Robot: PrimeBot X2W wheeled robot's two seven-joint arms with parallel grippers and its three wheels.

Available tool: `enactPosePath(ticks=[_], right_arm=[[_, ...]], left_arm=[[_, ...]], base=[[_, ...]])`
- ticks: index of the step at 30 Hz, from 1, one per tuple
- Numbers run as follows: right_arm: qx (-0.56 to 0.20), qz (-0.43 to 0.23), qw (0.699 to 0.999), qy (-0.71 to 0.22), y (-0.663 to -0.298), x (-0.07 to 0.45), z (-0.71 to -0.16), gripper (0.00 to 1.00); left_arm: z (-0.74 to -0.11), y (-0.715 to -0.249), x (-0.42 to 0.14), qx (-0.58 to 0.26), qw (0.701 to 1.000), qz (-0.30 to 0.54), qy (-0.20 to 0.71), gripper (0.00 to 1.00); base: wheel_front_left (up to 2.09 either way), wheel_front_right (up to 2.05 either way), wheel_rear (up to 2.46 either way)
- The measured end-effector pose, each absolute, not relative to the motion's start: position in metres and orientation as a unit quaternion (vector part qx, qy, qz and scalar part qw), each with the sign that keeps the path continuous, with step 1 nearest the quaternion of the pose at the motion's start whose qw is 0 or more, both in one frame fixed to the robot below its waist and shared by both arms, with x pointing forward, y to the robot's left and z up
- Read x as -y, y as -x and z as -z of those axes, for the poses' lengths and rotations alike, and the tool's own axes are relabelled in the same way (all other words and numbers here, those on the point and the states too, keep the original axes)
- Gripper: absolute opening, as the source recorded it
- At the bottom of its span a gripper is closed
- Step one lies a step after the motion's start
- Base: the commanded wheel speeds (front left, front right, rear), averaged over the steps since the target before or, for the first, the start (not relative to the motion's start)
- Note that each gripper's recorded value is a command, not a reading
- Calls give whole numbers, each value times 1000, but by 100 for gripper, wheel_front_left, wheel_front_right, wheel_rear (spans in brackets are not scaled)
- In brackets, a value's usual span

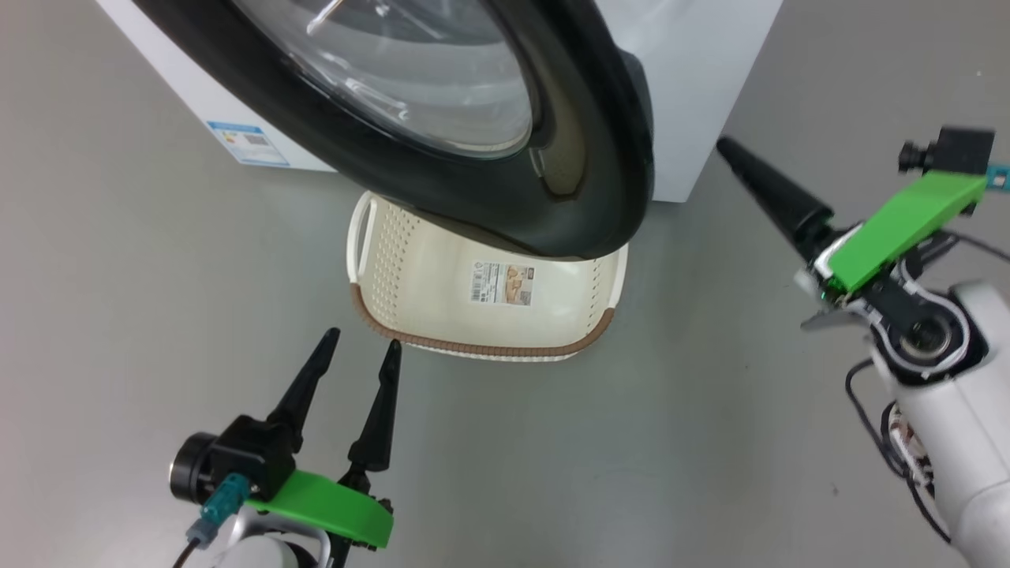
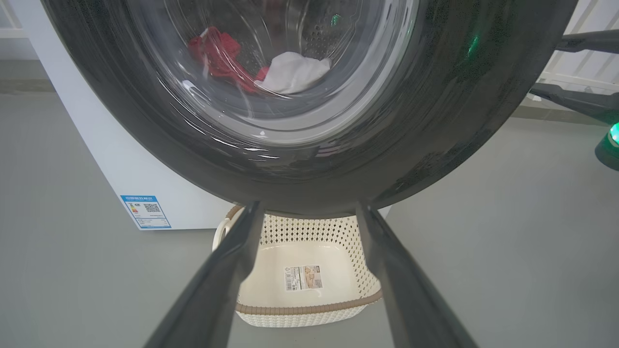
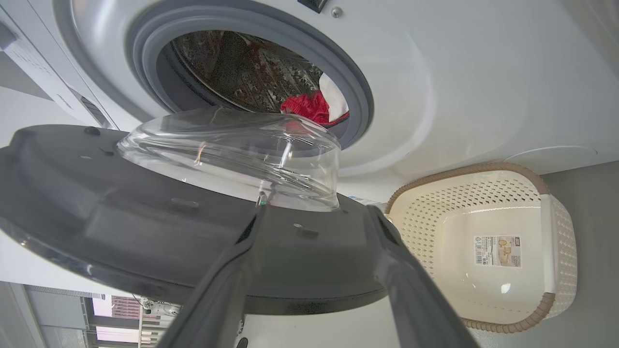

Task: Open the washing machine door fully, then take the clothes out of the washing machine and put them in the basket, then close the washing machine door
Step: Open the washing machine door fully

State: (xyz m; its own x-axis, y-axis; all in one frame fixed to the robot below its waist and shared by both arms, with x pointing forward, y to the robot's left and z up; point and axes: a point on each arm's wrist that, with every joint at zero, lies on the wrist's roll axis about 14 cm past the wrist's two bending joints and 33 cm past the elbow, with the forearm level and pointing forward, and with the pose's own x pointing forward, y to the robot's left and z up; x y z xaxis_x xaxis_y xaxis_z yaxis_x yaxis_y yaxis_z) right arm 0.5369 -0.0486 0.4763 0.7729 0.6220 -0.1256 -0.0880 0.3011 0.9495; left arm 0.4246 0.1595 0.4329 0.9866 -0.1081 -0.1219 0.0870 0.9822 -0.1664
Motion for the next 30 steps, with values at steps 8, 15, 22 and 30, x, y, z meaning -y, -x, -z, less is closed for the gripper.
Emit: enactPosePath(ticks=[8, 15, 22, 30], right_arm=[[-248, -175, 785, -540, -499, 74, -451, 100], [-250, -135, 790, -544, -472, 92, -435, 100], [-246, -98, 802, -536, -450, 109, -420, 100], [-264, -76, 852, -446, -417, 120, -389, 100]], left_arm=[[-438, -417, -157, -59, 994, 50, 83, 100], [-440, -412, -153, -57, 993, 56, 83, 100], [-446, -412, -151, -49, 994, 59, 80, 100], [-444, -406, -147, -54, 993, 64, 79, 100]], base=[[0, 0, 0], [0, 0, 0], [0, 0, 0], [0, 0, 0]])
